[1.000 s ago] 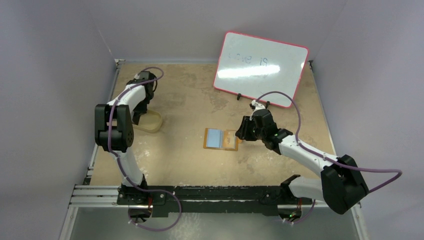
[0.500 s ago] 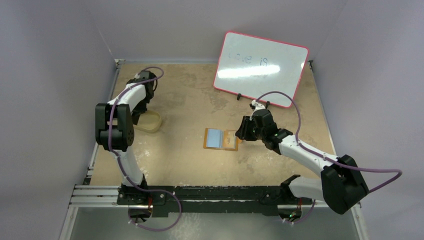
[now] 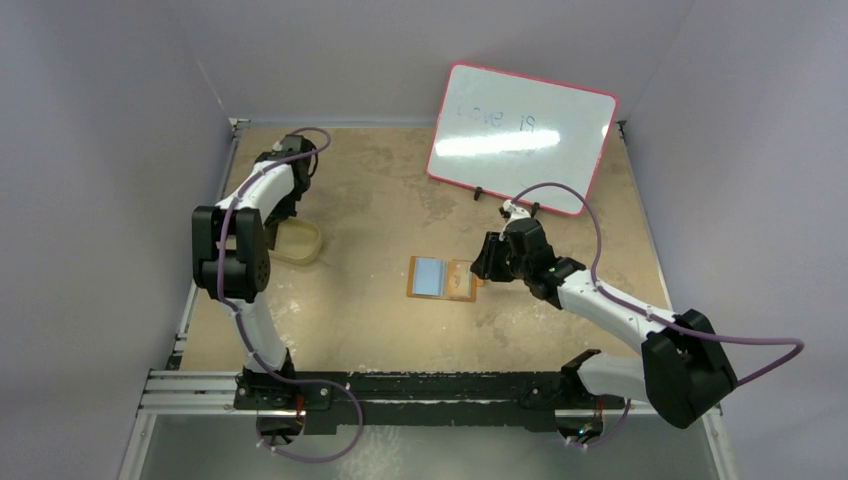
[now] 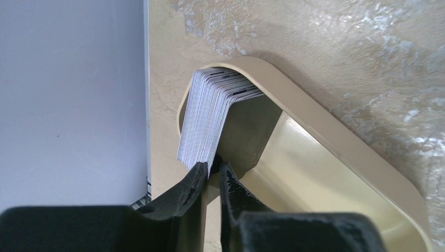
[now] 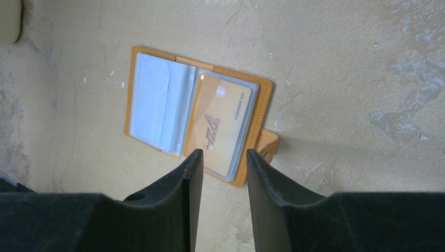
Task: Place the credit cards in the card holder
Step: Pick up the credit card from the storage box.
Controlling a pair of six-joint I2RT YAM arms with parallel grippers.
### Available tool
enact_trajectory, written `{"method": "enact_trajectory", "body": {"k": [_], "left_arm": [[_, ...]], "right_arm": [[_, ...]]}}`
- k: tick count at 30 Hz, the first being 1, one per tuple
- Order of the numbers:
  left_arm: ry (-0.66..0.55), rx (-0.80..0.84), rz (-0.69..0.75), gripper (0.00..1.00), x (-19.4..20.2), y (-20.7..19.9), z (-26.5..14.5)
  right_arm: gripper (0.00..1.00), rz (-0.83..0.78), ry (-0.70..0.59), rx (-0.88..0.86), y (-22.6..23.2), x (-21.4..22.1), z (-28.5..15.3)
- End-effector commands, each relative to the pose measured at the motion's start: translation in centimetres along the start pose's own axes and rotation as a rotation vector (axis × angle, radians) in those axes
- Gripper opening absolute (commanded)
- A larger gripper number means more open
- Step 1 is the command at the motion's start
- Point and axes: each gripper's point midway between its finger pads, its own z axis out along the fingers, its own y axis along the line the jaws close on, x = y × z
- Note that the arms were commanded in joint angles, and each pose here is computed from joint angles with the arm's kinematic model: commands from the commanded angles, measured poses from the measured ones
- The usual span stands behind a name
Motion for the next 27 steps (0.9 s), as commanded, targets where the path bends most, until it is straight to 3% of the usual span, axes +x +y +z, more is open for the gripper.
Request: {"method": "enact_trajectory", "body": {"k": [1,6,14,23,27], "left_arm": [[-0.05,0.018,-0.023,0.0,-1.7,0.9,-2.0],[-0.082,0.116,-0.093,0.0,-2.0,0.8,-4.3],[-0.187,0.436,-0.187,0.0,-2.6,-1.5,-9.7],[-0.376,1.277,-0.3,0.0,-2.4,-9.0,-22.6],[-0.383,1.581,-0.408,0.0,-0.8,-10.5,-26.7]], "right_arm": [[0.39,-0.003,-0.031,-0.05,1.5,-1.3,-0.3],[0.39,0.013,-0.032,-0.061,1.7,-1.4,-0.6],[0.39,0.034,-0.022,-0.101,2.8,-1.4,-0.8],[0.39,0.034,-0.097,-0.336,7.8,-4.1,-3.2],[0.35,0.034,-0.166,-0.483,10.6,-5.8,-5.3]]}}
